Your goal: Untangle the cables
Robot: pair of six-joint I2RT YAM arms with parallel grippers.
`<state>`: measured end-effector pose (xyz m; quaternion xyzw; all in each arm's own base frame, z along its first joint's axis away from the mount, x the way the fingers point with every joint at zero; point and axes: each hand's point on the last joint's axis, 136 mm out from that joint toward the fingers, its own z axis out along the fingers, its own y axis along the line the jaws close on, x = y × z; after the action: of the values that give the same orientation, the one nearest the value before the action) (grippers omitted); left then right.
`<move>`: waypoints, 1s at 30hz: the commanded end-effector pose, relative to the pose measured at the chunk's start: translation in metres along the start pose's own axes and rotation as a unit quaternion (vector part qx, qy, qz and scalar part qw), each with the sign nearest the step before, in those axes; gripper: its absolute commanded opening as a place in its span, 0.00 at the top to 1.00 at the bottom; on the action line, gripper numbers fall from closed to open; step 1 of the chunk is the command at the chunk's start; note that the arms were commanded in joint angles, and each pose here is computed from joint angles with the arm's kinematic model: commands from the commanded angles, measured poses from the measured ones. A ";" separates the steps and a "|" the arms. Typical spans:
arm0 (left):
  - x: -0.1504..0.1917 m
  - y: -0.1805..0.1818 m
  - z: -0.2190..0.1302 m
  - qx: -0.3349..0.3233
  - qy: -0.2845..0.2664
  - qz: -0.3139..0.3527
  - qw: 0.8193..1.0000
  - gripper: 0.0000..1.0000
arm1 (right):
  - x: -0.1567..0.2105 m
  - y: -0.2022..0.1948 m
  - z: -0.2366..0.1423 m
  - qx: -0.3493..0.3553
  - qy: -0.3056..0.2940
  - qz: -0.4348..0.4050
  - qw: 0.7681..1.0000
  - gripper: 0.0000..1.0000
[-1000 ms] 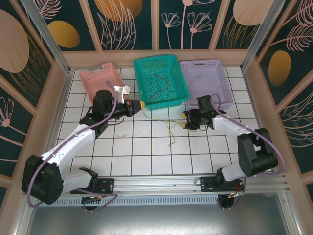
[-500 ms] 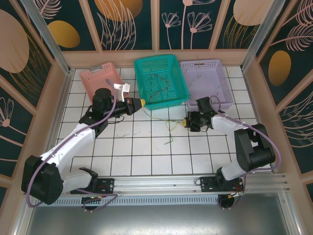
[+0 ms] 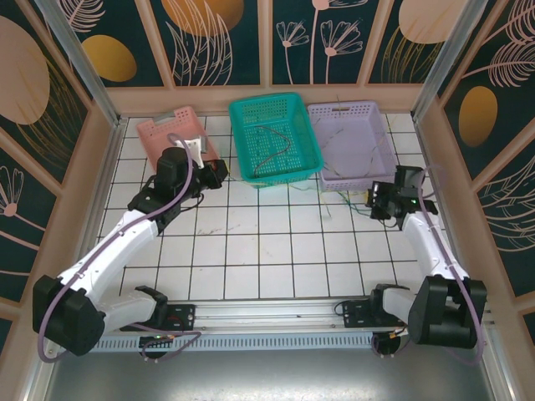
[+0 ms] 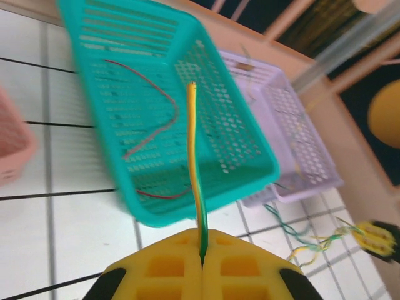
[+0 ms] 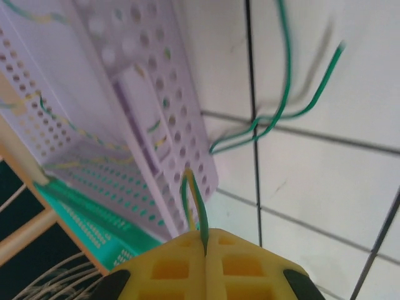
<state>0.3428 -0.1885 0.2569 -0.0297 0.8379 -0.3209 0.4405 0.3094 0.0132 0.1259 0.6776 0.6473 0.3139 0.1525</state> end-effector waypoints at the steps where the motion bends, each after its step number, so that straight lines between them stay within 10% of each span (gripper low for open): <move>1: -0.039 0.031 -0.028 -0.121 -0.079 -0.005 0.989 1.00 | -0.031 -0.019 -0.010 0.040 -0.061 -0.028 0.997 1.00; 10: -0.085 0.048 -0.072 -0.233 -0.155 -0.023 0.960 1.00 | -0.063 -0.014 -0.024 0.039 -0.115 -0.039 0.992 1.00; 14: -0.095 0.028 -0.074 -0.181 -0.169 -0.017 0.969 1.00 | -0.066 -0.001 -0.027 0.019 -0.109 -0.052 0.993 1.00; 30: -0.127 -0.053 -0.072 0.005 -0.178 -0.043 0.983 1.00 | 0.086 0.031 0.007 -0.067 0.072 -0.077 0.992 1.00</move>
<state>0.3544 -0.1468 0.3691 -0.1225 0.7775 -0.2905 0.5441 0.3254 0.0778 0.1546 0.5821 0.7087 0.3562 0.1792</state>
